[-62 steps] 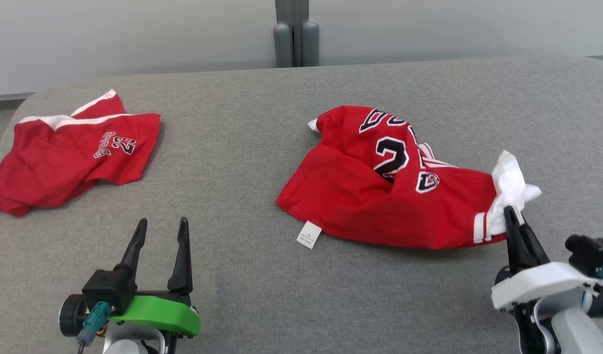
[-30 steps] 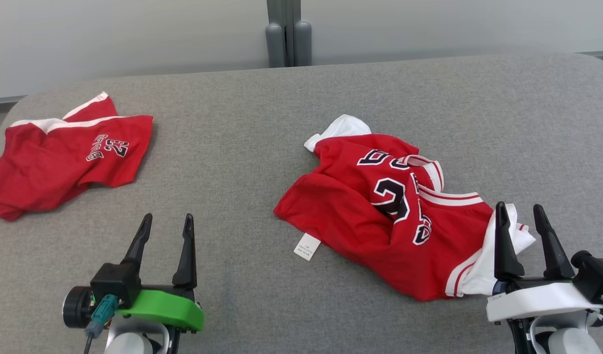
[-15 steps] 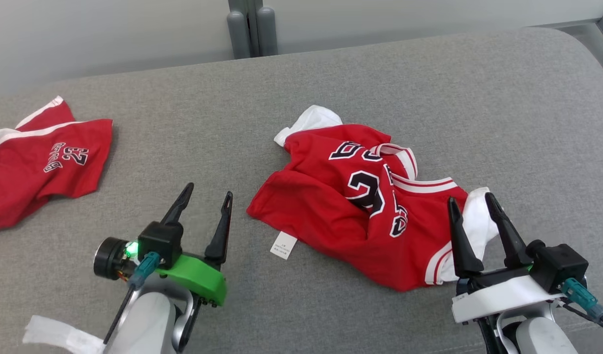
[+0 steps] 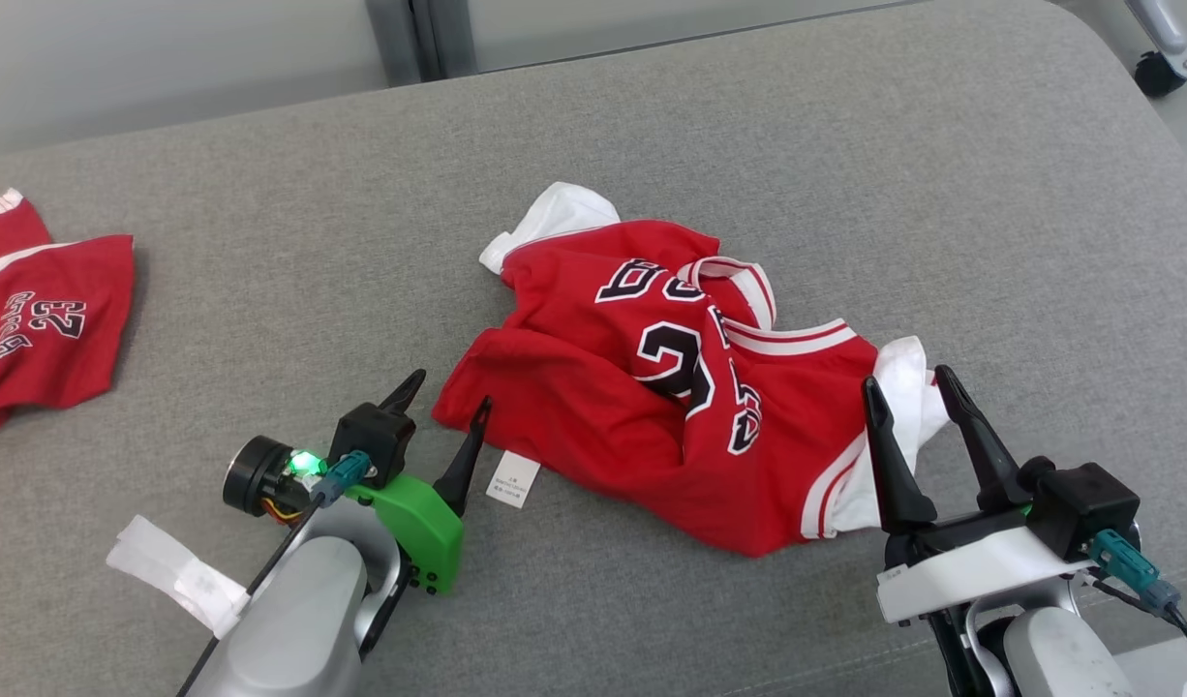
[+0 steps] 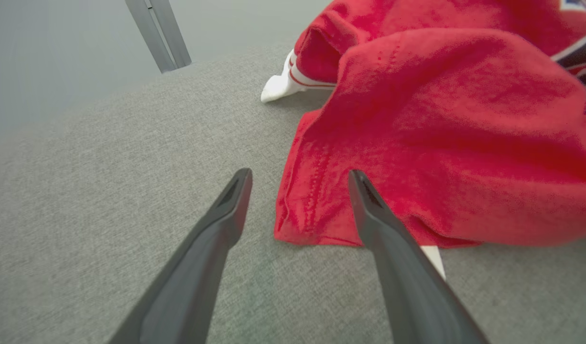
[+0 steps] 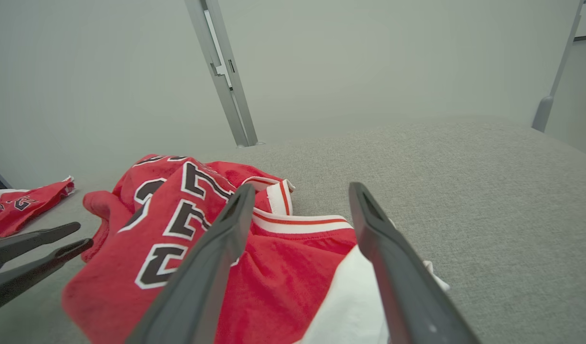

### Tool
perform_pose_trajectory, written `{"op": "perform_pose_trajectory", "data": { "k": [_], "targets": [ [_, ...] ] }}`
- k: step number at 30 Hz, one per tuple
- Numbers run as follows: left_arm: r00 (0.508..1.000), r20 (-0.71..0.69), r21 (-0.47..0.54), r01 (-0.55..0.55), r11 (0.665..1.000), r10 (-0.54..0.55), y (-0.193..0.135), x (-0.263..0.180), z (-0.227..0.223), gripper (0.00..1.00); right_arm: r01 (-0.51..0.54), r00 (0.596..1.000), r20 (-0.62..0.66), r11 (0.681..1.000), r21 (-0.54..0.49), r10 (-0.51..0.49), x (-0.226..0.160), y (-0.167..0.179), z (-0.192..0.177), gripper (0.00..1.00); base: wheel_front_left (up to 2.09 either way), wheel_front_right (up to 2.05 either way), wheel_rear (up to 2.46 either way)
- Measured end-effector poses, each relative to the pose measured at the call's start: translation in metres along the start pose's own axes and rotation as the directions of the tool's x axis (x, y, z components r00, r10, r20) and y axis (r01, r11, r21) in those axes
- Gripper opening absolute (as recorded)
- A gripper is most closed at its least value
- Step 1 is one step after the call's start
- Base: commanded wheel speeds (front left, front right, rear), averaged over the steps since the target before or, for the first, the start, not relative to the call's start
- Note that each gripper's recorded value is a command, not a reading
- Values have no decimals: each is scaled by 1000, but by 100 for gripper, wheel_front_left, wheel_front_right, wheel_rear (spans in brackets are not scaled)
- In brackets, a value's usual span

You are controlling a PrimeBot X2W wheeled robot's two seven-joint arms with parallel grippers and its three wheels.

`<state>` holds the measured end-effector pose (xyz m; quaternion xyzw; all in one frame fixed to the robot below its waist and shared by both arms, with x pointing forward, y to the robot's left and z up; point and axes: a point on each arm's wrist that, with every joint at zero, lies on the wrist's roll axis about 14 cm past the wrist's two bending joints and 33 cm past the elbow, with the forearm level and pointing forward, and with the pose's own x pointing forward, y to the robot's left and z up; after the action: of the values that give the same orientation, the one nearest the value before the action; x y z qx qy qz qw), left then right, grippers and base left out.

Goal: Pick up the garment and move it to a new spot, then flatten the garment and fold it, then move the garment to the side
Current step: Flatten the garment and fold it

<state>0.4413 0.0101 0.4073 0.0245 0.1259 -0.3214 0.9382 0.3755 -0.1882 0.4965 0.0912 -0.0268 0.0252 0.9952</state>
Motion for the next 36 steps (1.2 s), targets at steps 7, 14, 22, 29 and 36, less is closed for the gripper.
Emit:
{"op": "perform_pose_trajectory", "data": {
  "k": [7, 14, 22, 29, 36],
  "targets": [
    [994, -108, -33, 27, 999, -30, -7, 8, -32, 31, 40, 999, -16, 999, -10, -40, -3, -13, -4, 100, 0, 0, 0],
    [997, -69, -69, 18, 997, -23, -7, 11, -18, 0, 37, 999, -8, 999, -12, -37, -2, -13, -2, 100, 0, 0, 0],
    [986, 53, -151, -150, 977, 160, 38, -26, 10, 0, -5, 1000, -4, 1000, 2, 5, 0, 1, -2, 100, 0, 0, 0],
    [945, 28, -202, -313, 928, 325, 64, -88, -14, 0, -60, 998, -7, 998, 14, 60, 5, 19, -5, 100, 0, 0, 0],
    [894, -31, -267, -438, 858, 447, 66, -142, -44, 0, -106, 994, -13, 994, 24, 107, 9, 35, -8, 100, 0, 0, 0]
  ]
}}
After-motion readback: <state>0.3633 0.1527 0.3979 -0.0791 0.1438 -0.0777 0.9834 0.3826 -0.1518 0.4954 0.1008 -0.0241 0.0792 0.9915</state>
